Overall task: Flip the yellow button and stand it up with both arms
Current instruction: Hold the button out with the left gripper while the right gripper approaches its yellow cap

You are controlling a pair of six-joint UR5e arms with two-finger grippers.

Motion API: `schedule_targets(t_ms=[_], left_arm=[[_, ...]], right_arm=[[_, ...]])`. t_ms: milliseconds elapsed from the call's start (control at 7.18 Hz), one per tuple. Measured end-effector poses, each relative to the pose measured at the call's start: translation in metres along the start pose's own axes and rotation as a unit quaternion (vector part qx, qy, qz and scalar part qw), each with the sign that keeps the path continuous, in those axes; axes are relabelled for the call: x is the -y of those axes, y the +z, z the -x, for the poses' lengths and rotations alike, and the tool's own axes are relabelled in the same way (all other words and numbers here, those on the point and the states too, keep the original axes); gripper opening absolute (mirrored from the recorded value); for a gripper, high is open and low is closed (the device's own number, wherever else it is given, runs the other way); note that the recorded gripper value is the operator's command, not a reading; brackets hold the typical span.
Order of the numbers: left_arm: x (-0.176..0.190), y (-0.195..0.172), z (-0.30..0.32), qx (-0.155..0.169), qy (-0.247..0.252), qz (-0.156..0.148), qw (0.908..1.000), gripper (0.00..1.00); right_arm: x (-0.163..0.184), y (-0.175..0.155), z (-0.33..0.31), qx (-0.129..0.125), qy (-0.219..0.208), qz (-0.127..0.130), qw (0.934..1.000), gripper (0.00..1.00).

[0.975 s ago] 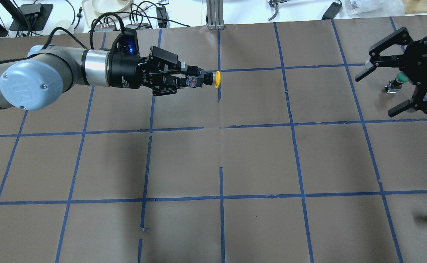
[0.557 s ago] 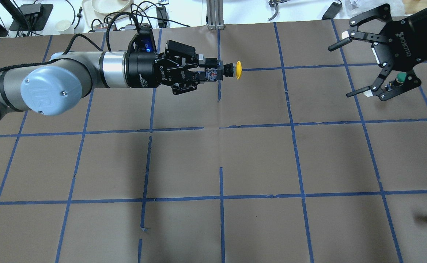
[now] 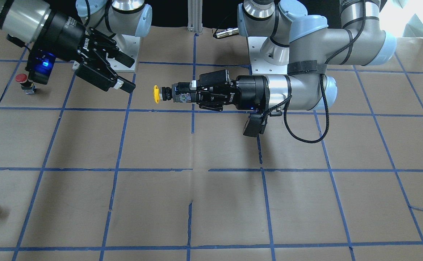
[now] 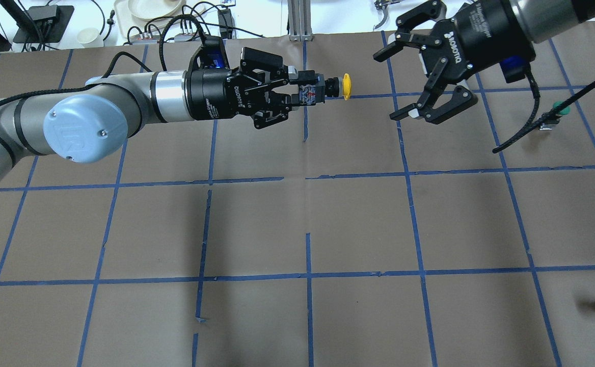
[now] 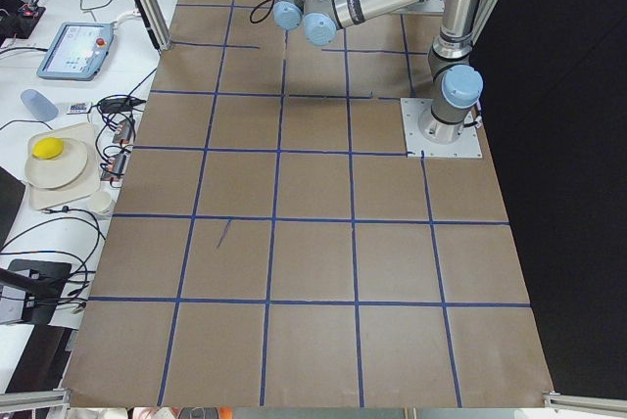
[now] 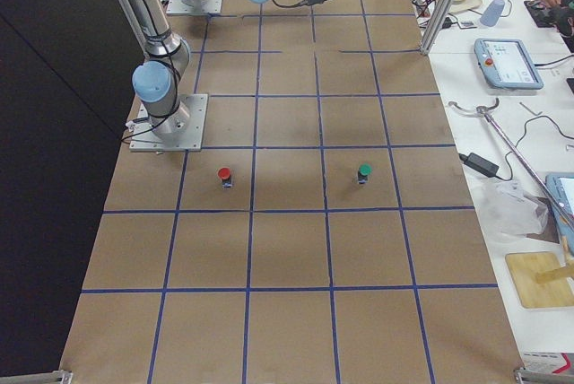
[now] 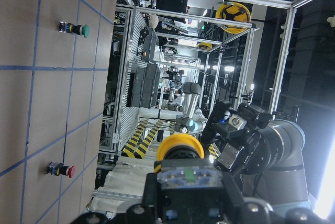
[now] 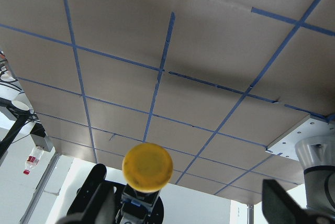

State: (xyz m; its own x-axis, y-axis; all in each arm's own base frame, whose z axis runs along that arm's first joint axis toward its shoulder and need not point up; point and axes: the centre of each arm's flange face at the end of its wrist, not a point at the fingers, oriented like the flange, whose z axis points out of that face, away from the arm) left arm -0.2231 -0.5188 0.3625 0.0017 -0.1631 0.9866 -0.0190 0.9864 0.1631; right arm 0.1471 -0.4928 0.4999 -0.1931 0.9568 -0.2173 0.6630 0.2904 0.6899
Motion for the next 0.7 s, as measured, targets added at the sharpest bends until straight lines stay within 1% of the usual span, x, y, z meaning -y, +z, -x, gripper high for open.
schedule_targets(t_ms=[139,279,557,697], left_arm=[[0.000,0.001,0.000,-0.001,-0.001,0.000,1.0000,0.01],[0.000,0.001,0.000,-0.001,-0.001,0.000,1.0000,0.02],[0.000,0.001,0.001,-0.001,-0.001,0.001,1.0000,0.02],[0.000,0.002,0.001,-0.001,-0.002,0.001,1.0000,0.02]], right_arm=[[-0.009,0.012,0.002,-0.007,0.002,-0.006,1.0000,0.96],[-0.012,0.020,0.006,-0.008,0.005,-0.010,0.9999,0.89],[-0.015,0.030,0.015,-0.004,0.003,-0.016,0.9999,0.89],[-0.012,0.035,0.018,-0.006,0.003,-0.017,0.9998,0.78]])
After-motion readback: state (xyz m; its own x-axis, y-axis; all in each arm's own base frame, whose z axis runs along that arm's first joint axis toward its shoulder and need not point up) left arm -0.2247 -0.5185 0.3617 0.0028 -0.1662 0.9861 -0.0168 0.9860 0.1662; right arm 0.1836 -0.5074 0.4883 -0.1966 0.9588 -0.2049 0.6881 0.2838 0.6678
